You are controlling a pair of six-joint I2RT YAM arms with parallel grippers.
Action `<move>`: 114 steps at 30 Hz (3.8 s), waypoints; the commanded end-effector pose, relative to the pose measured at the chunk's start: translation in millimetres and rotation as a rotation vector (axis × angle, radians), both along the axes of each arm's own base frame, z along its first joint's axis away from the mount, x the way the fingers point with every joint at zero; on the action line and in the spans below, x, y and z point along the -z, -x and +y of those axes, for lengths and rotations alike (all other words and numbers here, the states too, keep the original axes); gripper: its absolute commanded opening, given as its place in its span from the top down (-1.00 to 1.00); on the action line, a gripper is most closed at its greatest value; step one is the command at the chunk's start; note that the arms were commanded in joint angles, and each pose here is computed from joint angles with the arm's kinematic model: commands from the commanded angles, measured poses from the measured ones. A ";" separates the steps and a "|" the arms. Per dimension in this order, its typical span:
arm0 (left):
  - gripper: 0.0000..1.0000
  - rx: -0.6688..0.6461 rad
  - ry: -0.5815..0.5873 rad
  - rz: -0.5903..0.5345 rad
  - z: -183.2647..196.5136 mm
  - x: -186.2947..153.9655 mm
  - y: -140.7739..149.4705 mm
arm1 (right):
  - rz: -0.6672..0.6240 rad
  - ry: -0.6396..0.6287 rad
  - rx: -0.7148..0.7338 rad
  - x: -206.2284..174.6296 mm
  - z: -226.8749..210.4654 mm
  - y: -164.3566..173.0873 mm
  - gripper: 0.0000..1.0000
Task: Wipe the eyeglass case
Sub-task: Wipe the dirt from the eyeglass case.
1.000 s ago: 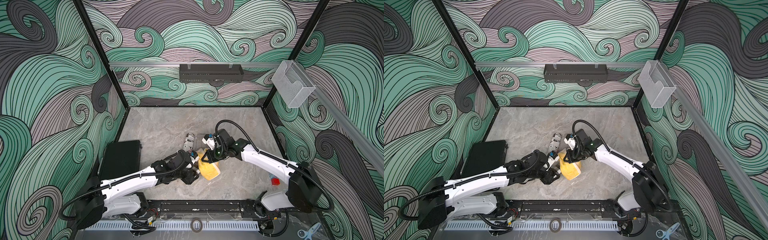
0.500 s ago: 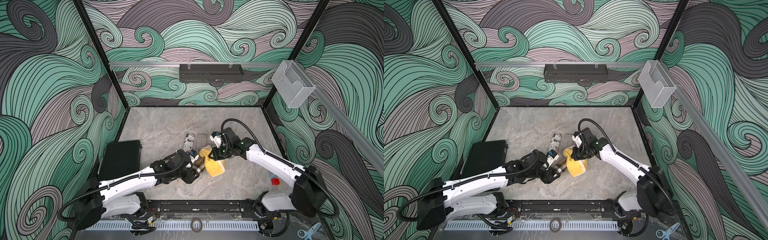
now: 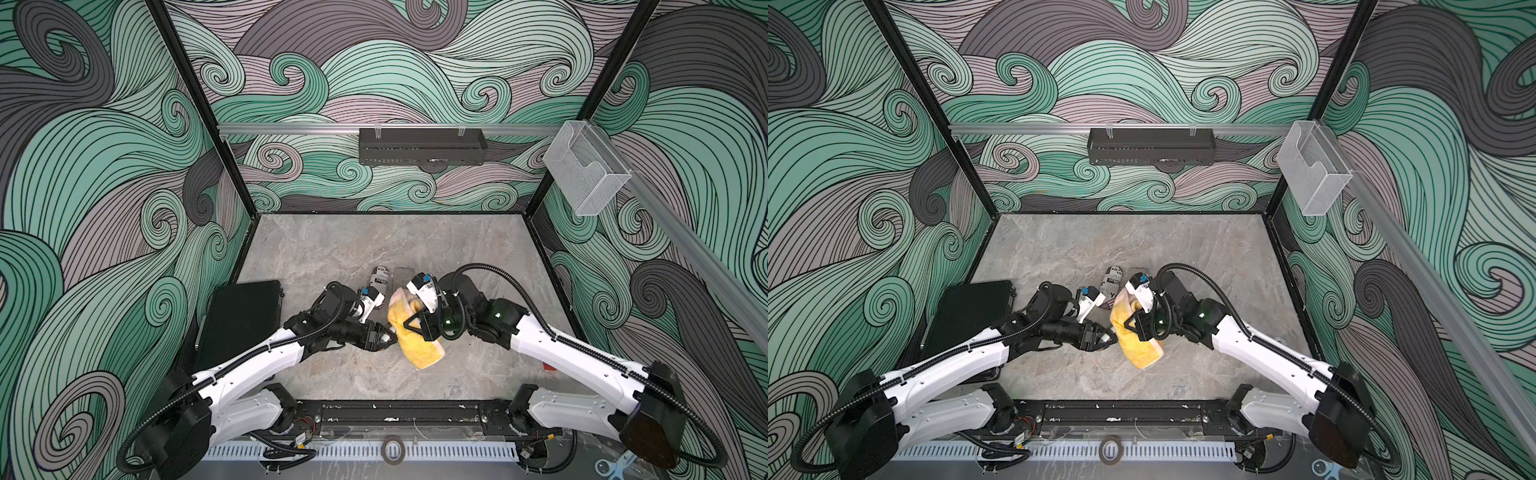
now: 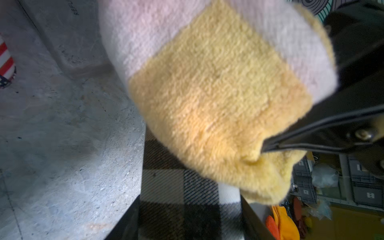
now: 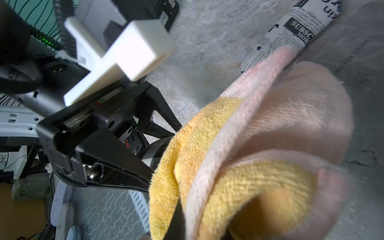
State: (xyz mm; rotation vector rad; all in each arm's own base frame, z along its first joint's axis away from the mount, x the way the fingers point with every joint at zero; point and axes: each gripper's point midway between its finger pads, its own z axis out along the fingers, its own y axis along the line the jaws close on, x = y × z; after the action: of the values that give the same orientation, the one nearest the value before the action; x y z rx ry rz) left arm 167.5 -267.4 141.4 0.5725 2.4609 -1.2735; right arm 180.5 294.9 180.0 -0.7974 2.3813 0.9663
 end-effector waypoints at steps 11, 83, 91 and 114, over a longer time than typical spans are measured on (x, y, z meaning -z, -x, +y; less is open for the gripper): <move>0.08 0.108 0.189 -0.006 -15.1 -30.2 2.4 | -0.075 0.149 0.306 18.5 -57.9 -44.3 1.00; 0.03 0.196 0.248 0.104 -24.5 -36.2 -4.1 | -0.254 0.492 0.324 18.0 -94.3 -25.6 1.00; 0.03 0.200 0.253 0.100 -26.4 -37.2 -4.0 | -0.192 0.238 -0.028 1.0 -16.6 18.8 1.00; 0.02 0.212 0.263 0.092 -27.9 -44.7 1.7 | -0.194 0.221 -0.001 -5.4 -20.6 12.8 1.00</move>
State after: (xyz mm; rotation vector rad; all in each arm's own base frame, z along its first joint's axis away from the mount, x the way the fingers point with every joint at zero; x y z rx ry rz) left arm 169.4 -290.1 164.7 0.6680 2.3751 -1.6685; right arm 182.0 236.6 161.3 -0.8334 2.4394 0.3662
